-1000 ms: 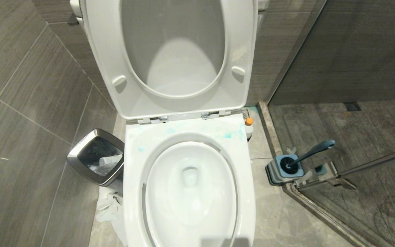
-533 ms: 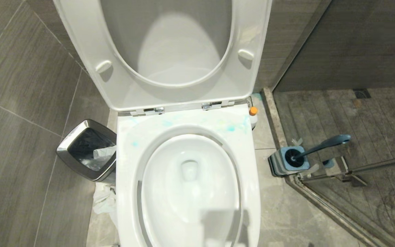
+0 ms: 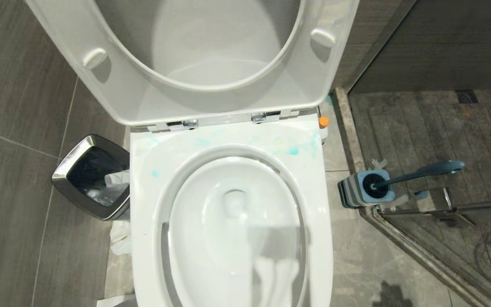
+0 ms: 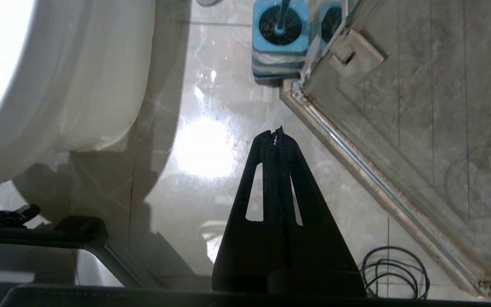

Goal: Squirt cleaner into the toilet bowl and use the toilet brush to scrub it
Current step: Pour in the cleaning agent

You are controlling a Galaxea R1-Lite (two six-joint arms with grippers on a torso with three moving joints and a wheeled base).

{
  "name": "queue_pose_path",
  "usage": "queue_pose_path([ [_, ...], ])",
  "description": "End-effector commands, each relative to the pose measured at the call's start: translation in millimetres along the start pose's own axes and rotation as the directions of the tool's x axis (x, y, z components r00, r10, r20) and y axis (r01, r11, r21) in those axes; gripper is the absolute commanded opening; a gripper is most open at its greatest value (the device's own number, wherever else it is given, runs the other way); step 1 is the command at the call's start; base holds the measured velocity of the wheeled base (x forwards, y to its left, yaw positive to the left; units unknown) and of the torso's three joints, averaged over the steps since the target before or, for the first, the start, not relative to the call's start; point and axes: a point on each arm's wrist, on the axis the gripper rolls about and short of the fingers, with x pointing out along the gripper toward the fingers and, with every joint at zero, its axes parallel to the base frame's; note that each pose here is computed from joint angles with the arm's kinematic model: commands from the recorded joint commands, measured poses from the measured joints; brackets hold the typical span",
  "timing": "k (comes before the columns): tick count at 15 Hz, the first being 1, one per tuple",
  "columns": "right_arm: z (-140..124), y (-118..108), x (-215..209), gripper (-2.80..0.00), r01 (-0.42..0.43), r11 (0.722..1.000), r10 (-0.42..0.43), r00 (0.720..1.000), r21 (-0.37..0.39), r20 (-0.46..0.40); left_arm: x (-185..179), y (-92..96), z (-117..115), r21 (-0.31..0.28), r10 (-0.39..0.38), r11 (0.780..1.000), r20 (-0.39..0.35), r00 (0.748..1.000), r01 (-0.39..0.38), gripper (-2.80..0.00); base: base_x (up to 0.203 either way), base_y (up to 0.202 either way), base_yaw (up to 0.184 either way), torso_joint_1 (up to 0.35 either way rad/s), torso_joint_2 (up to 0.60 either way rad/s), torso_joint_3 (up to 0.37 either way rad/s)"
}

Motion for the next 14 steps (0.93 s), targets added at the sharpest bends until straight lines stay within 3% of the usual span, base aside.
queue_pose_path([
  [1,0.0,0.0,0.0,-2.8,0.0,1.0,0.0,1.0,0.0,0.0,0.1,0.0,0.0,0.0,-0.001,1.0,-0.001,1.0,0.001,-2.8,0.0,0.0,0.0,0.007,0.0,-0.198],
  [6,2.1,-0.4,-1.3,-2.8,0.018,1.0,-0.018,1.0,0.001,-0.002,0.1,0.0,0.0,-0.002,-0.001,1.0,-0.001,1.0,0.001,-2.8,0.0,0.0,0.0,0.004,0.0,-0.045],
  [8,10.1,-0.8,-5.7,-2.8,0.028,1.0,-0.028,0.999,0.0,-0.043,0.1,0.1,0.0,-0.023,0.003,1.0,-0.002,1.0,-0.003,-2.8,0.0,0.0,0.0,0.0,0.0,0.0],
  [11,51.0,-1.8,1.8,-2.8,0.025,1.0,-0.023,0.976,0.005,-0.219,0.1,0.1,0.0,-0.024,0.003,1.0,-0.002,1.0,-0.003,-2.8,0.0,0.0,0.0,0.0,0.0,0.0],
  [14,100.3,-3.5,55.1,-2.8,0.02,1.0,-0.013,0.909,0.013,-0.416,0.1,0.1,0.0,-0.024,0.003,1.0,-0.002,1.0,-0.003,-2.8,0.0,0.0,0.0,0.0,0.0,0.0],
])
